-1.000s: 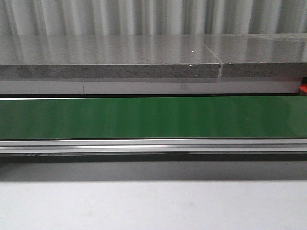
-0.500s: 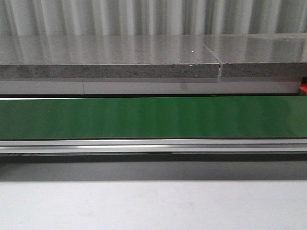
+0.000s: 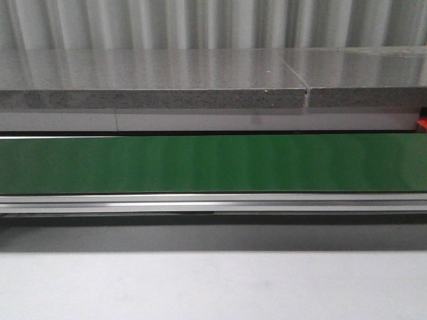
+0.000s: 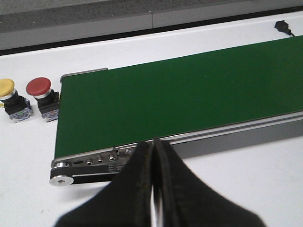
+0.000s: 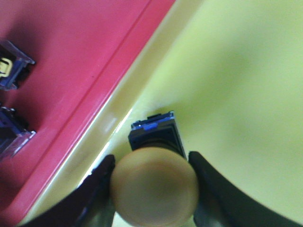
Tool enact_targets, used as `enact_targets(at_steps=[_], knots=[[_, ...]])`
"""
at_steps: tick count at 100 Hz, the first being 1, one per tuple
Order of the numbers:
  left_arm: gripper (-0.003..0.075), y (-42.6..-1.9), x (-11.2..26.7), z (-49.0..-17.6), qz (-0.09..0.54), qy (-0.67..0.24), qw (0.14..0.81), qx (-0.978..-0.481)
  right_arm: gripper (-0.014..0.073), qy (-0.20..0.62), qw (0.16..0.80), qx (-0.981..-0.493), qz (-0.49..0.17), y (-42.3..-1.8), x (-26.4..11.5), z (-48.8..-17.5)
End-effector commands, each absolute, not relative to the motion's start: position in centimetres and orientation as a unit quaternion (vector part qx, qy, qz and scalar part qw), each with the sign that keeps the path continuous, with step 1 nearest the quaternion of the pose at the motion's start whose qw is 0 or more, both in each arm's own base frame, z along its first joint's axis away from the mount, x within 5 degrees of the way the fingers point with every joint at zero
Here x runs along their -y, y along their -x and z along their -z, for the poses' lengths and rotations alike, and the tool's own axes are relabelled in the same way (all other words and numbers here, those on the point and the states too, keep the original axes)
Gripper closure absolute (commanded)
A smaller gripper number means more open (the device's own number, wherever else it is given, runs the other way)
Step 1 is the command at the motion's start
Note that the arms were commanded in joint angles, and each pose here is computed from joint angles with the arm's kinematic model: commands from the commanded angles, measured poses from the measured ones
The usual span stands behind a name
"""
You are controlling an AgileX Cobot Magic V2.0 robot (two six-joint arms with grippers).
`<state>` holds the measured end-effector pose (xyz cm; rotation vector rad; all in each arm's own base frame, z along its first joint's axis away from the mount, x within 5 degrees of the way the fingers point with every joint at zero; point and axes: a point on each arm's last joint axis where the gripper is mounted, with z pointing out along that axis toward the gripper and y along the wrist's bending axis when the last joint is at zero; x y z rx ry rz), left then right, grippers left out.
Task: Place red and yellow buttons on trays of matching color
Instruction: 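Carry the yellow button into the yellow tray and release it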
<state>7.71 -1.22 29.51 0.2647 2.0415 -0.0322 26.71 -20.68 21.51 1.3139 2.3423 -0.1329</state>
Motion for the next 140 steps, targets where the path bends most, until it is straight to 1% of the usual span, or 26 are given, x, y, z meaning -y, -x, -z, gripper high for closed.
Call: enact_targets(at_steps=[1,3,8,10,12,15,18,20,25,28,40,50,62,77,82,88,94,106,108,111,120,122,140], knots=[[0.0741,-8.0,1.3,-30.9,0.019,-0.102,0.552,-0.827,0.0445,-0.476,0.266,-0.836,0.051,-27.1,21.2,-23.0],[0.0741,-8.0,1.3,-30.9,0.019,-0.102,0.552,-0.827,0.0427,-0.476,0.265,-0.837,0.051,-27.1,21.2,-22.9],[0.0741,-8.0,1.3,-30.9,0.019,-0.102,0.552,-0.827,0.0341,-0.477,0.265,-0.837,0.050,-27.1,21.2,-22.8],[0.0741,-8.0,1.3,-30.9,0.019,-0.102,0.552,-0.827,0.0293,-0.477,0.265,-0.837,0.050,-27.1,21.2,-22.9],[0.0741,-8.0,1.3,-30.9,0.019,-0.102,0.552,-0.827,0.0226,-0.477,0.266,-0.836,0.050,-27.1,21.2,-22.9],[0.0741,-8.0,1.3,-30.9,0.019,-0.102,0.552,-0.827,0.0176,-0.476,0.268,-0.836,0.051,-27.2,21.2,-22.9],[0.0741,-8.0,1.3,-30.9,0.019,-0.102,0.552,-0.827,0.0102,-0.476,0.269,-0.836,0.051,-27.2,21.2,-23.0],[0.0741,-8.0,1.3,-30.9,0.019,-0.102,0.552,-0.827,0.0067,-0.476,0.270,-0.835,0.051,-27.2,21.2,-23.0],[0.0741,-8.0,1.3,-30.9,0.019,-0.102,0.552,-0.827,0.0017,-0.476,0.271,-0.835,0.051,-27.2,21.3,-23.0],[0.0741,-8.0,1.3,-30.9,0.019,-0.102,0.552,-0.827,0.0008,-0.476,0.271,-0.835,0.051,-27.2,21.3,-23.0],[0.0741,-8.0,1.3,-30.9,0.019,-0.102,0.552,-0.827,0.0022,-0.472,0.264,-0.839,0.056,-27.1,21.2,-23.0],[0.0741,-8.0,1.3,-30.9,0.019,-0.102,0.552,-0.827,0.0022,-0.468,0.271,-0.839,0.062,-26.9,21.2,-23.6],[0.0741,-8.0,1.3,-30.9,0.019,-0.102,0.552,-0.827,0.0022,-0.463,0.294,-0.833,0.067,-26.4,20.9,-25.2],[0.0741,-8.0,1.3,-30.9,0.019,-0.102,0.552,-0.827,0.0025,-0.454,0.334,-0.823,0.073,-25.5,19.9,-28.1],[0.0741,-8.0,1.3,-30.9,0.019,-0.102,0.552,-0.827,0.0039,-0.448,0.349,-0.820,0.074,-25.2,19.4,-29.1],[0.0741,-8.0,1.3,-30.9,0.019,-0.102,0.552,-0.827,0.0086,-0.435,0.367,-0.819,0.076,-25.0,18.6,-30.4],[0.0741,-8.0,1.3,-30.9,0.019,-0.102,0.552,-0.827,0.0180,-0.415,0.383,-0.822,0.077,-24.9,17.6,-31.4],[0.0741,-8.0,1.3,-30.9,0.019,-0.102,0.552,-0.827,0.0438,-0.375,0.409,-0.829,0.070,-24.9,15.2,-33.3],[0.0741,-8.0,1.3,-30.9,0.019,-0.102,0.552,-0.827,0.0466,-0.369,0.413,-0.830,0.068,-24.9,14.8,-33.5],[0.0741,-8.0,1.3,-30.9,0.019,-0.102,0.552,-0.827,0.0529,-0.361,0.417,-0.832,0.066,-24.8,14.2,-33.9],[0.0741,-8.0,1.3,-30.9,0.019,-0.102,0.552,-0.827,0.0654,-0.327,0.432,-0.838,0.062,-24.6,12.3,-34.9],[0.0741,-8.0,1.3,-30.9,0.019,-0.102,0.552,-0.827,0.0668,-0.318,0.436,-0.840,0.061,-24.6,11.8,-35.2],[0.0741,-8.0,1.3,-30.9,0.019,-0.102,0.552,-0.827,0.0664,-0.240,0.467,-0.850,0.041,-24.0,7.6,-37.3]])
